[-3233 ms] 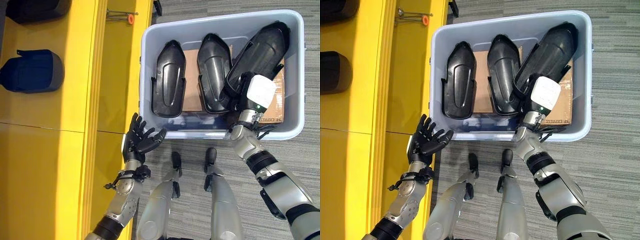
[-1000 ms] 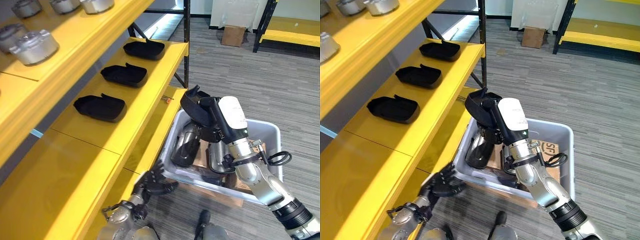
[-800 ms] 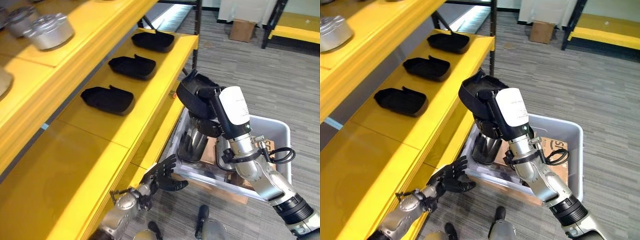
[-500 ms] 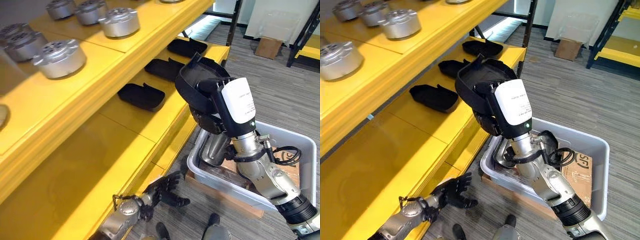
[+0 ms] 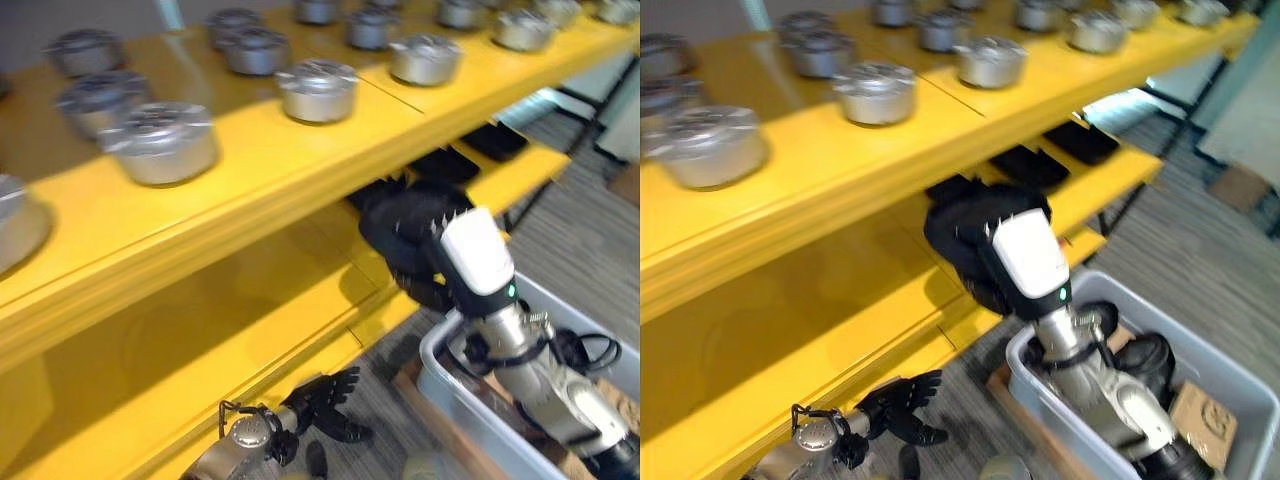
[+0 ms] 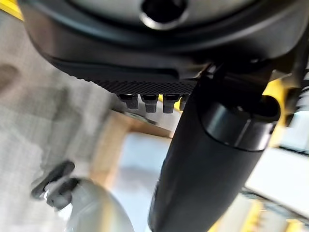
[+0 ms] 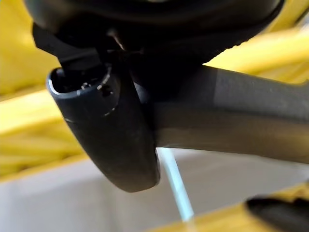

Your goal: Move parts from the plastic box to the shelf.

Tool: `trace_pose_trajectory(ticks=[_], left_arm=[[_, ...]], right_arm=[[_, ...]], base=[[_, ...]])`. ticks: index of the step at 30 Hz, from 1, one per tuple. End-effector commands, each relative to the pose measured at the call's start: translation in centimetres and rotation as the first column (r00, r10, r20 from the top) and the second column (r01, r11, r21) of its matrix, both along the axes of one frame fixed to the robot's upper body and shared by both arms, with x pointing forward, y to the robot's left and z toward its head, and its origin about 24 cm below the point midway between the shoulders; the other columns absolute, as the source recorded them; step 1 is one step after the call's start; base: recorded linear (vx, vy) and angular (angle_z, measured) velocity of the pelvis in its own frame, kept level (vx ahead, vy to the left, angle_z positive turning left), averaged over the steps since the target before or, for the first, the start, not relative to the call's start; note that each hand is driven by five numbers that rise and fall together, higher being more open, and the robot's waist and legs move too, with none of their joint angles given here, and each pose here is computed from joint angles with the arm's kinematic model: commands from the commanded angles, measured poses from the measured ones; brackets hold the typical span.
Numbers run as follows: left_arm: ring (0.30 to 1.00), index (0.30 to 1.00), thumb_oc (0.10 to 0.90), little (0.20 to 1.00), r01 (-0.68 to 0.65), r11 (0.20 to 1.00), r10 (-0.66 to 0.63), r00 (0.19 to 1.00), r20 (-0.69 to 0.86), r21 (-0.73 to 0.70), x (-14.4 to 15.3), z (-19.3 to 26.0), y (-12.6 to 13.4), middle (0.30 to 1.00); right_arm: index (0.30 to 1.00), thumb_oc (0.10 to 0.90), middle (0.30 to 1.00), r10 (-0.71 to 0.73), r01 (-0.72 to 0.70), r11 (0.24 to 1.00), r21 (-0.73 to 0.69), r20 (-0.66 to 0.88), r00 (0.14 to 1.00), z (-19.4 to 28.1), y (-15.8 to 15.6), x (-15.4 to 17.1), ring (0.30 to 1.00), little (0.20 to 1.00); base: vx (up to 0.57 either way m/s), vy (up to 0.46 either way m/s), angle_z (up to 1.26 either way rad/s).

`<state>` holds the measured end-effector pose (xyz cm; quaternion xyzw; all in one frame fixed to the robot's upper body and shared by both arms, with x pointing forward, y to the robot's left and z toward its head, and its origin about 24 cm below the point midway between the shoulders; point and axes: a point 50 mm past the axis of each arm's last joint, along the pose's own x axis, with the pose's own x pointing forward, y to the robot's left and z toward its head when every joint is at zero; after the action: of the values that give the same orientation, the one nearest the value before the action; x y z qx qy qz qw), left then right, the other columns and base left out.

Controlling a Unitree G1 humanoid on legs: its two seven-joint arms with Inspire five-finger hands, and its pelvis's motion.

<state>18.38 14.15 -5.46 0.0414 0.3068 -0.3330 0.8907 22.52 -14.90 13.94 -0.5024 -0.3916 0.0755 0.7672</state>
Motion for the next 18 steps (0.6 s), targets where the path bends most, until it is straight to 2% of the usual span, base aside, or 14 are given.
trace_pose_trajectory(ticks=[1,3,8,15,18], left_arm=[[1.000,1.000,0.900,1.000,-0.016,0.998,0.023,0.995,0.097,-0.067,1.8,2.6,0.3,1.000],[1.000,1.000,0.900,1.000,-0.055,0.996,0.061,0.994,0.096,-0.065,1.7,2.7,0.9,1.000],[1.000,1.000,0.900,1.000,-0.087,0.990,0.098,0.991,0.093,-0.108,1.3,2.8,1.1,1.000],[1.000,1.000,0.900,1.000,-0.138,0.981,0.153,0.982,0.107,-0.134,1.0,2.3,1.6,1.000],[1.000,1.000,0.900,1.000,-0.110,0.982,0.126,0.987,0.098,-0.154,0.8,1.9,1.9,1.000]], right_arm=[[0.300,0.400,0.300,0.118,-0.149,0.987,0.066,0.338,0.934,7.4,1.1,0.0,0.300,0.300],[0.300,0.400,0.300,0.145,-0.170,0.983,0.063,0.285,0.947,7.1,1.2,-0.2,0.300,0.300],[0.300,0.400,0.300,0.172,-0.190,0.981,0.039,0.273,0.947,6.8,1.2,-0.4,0.300,0.300],[0.300,0.400,0.300,0.272,-0.239,0.961,-0.135,0.336,0.902,7.4,1.8,-0.9,0.300,0.300],[0.300,0.400,0.300,0.302,-0.247,0.948,-0.201,0.320,0.898,7.1,1.5,-0.9,0.300,0.300]], base=[[-0.01,-0.164,0.69],[-0.03,-0.265,0.46],[-0.08,-0.258,0.30],[-0.09,-0.175,0.31],[-0.13,-0.054,0.72]])
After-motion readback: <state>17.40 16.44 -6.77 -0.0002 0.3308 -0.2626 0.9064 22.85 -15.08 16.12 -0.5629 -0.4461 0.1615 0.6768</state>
